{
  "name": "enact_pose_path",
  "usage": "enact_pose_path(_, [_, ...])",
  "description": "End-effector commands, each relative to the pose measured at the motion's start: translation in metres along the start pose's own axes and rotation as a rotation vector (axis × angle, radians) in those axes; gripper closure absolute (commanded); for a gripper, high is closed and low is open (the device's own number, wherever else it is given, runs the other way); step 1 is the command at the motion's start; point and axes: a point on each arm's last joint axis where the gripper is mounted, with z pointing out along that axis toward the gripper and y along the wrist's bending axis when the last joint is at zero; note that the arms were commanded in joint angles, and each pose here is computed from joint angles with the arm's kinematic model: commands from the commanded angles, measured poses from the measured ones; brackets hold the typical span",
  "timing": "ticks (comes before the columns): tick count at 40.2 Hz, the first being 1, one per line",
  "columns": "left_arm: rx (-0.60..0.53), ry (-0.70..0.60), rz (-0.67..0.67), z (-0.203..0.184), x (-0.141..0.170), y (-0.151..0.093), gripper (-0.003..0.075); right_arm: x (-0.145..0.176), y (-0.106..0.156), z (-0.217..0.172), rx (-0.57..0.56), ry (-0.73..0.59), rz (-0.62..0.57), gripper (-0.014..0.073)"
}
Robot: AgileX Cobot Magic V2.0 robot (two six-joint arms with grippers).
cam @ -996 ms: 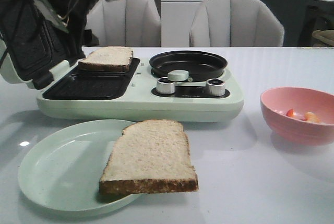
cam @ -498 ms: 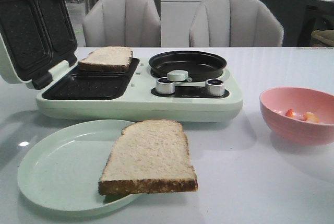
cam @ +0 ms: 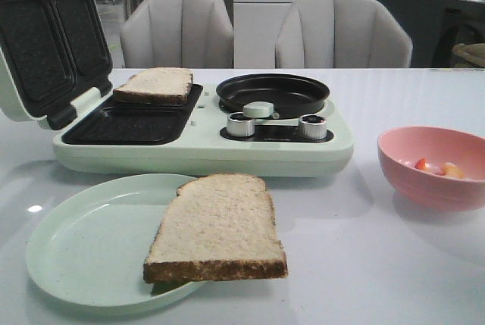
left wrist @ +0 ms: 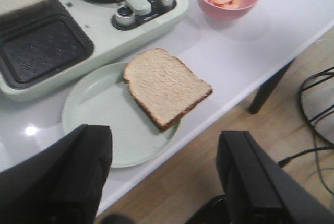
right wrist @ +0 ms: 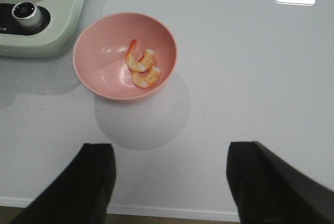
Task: Make breakfast with bread and shrimp
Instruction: 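Open the left gripper and withdraw it upward, then reach the right gripper to the second bread slice and grasp it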
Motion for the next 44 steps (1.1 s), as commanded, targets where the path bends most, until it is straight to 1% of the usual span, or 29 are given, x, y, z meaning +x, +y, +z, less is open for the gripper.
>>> enact_pose_path(1, [0.102,-0.111,-0.055,-0.003,0.002,-0.007,0.0225,-0.014,0.001,-0.005,-0.012,-0.085,0.009,0.0038])
enact_pose_path(5, [0.139,-0.135,-0.079,0.005,0.014,-0.008,0.0232,-0.011,0.007,-0.003,-0.072,-0.035,0.06,0.0038])
enact_pose_path(9, [0.136,-0.166,-0.074,0.012,0.02,-0.007,0.0255,-0.009,0.017,0.008,-0.179,0.061,0.055,0.0038])
enact_pose_path(12, [0.125,-0.189,-0.06,0.016,0.02,-0.006,0.0277,-0.009,0.028,0.02,-0.308,0.156,0.077,0.0038])
enact_pose_path(16, [0.105,-0.202,-0.034,0.018,0.021,-0.004,0.0314,-0.012,0.043,0.035,-0.478,0.222,0.095,0.0038])
enact_pose_path(20, [0.092,-0.205,-0.017,0.018,0.02,-0.003,0.035,-0.019,0.055,0.048,-0.631,0.236,0.137,0.0038])
enact_pose_path(22, [0.089,-0.206,-0.014,0.018,0.02,-0.003,0.0367,-0.022,0.058,0.055,-0.678,0.243,0.153,0.0038])
enact_pose_path(25, [0.089,-0.206,-0.014,0.018,0.02,-0.003,0.0388,-0.022,0.062,0.067,-0.728,0.267,0.173,0.0038])
enact_pose_path(28, [0.089,-0.206,-0.014,0.018,0.02,-0.003,0.0402,-0.019,0.066,0.077,-0.753,0.297,0.192,0.0038])
enact_pose_path(34, [0.089,-0.206,-0.014,0.018,0.02,-0.003,0.0411,0.001,0.078,0.096,-0.771,0.354,0.24,0.0038])
enact_pose_path(39, [0.088,-0.206,-0.013,0.018,0.02,-0.003,0.0411,0.007,0.09,0.109,-0.793,0.363,0.277,0.0038])
enact_pose_path(44, [0.088,-0.206,-0.013,0.018,0.02,-0.003,0.0411,0.013,0.102,0.125,-0.775,0.384,0.289,0.0038])
